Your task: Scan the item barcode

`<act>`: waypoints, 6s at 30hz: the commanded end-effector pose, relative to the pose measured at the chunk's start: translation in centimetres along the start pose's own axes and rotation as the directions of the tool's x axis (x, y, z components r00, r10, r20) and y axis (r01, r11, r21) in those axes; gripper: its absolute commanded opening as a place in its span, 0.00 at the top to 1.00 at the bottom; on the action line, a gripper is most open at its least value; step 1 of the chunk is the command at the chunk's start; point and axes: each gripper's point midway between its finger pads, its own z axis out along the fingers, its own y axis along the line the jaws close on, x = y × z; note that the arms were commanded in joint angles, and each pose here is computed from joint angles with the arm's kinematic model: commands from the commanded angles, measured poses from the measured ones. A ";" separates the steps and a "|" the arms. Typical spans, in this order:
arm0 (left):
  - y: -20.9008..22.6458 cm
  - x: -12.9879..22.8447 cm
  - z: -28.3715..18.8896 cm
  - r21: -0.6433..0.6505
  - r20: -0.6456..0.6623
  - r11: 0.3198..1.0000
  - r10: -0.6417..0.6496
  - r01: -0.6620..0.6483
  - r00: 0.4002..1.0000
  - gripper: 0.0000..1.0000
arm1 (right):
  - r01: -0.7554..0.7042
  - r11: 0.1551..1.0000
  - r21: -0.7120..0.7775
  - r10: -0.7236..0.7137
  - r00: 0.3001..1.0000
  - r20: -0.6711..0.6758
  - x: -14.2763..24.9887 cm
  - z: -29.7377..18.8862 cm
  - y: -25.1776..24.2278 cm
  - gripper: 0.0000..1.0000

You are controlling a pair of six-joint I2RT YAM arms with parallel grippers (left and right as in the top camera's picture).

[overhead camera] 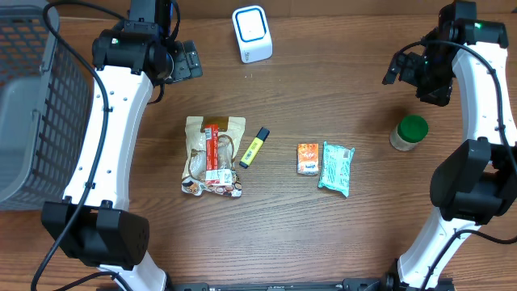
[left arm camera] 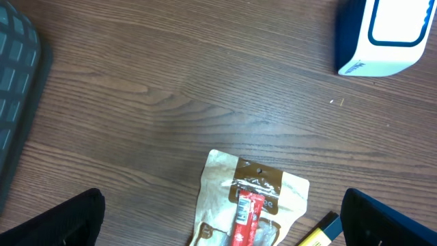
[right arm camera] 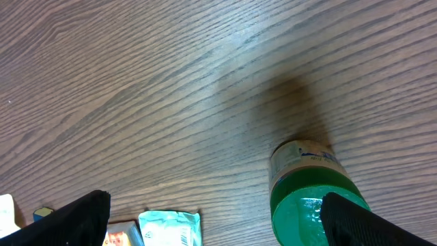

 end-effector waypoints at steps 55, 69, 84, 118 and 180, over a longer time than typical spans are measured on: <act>-0.1 -0.9 -1.7 0.014 0.046 1.000 0.009 -0.009 0.999 0.00 | 0.010 1.000 -0.015 -0.010 1.000 0.028 -0.4 -0.9 0.3 0.00; -0.1 -0.9 -1.7 0.014 0.046 1.000 0.009 -0.009 0.999 0.00 | 0.010 1.000 -0.015 -0.010 1.000 0.028 -0.4 -0.9 0.3 0.00; -0.1 -0.9 -1.7 0.013 0.045 1.000 0.009 -0.009 0.999 0.00 | -0.031 0.944 -0.328 -0.020 0.988 -0.152 3.6 -2.5 5.4 0.96; -0.1 -0.9 -1.7 0.014 0.046 1.000 0.009 -0.009 0.999 0.00 | 0.302 0.953 -0.009 -0.279 0.868 -0.411 20.9 7.5 10.6 0.66; -0.1 -0.9 -1.7 0.014 0.046 1.000 0.009 -0.009 0.999 0.00 | 0.272 0.951 -0.149 -0.305 0.911 -0.279 20.9 14.9 10.7 0.96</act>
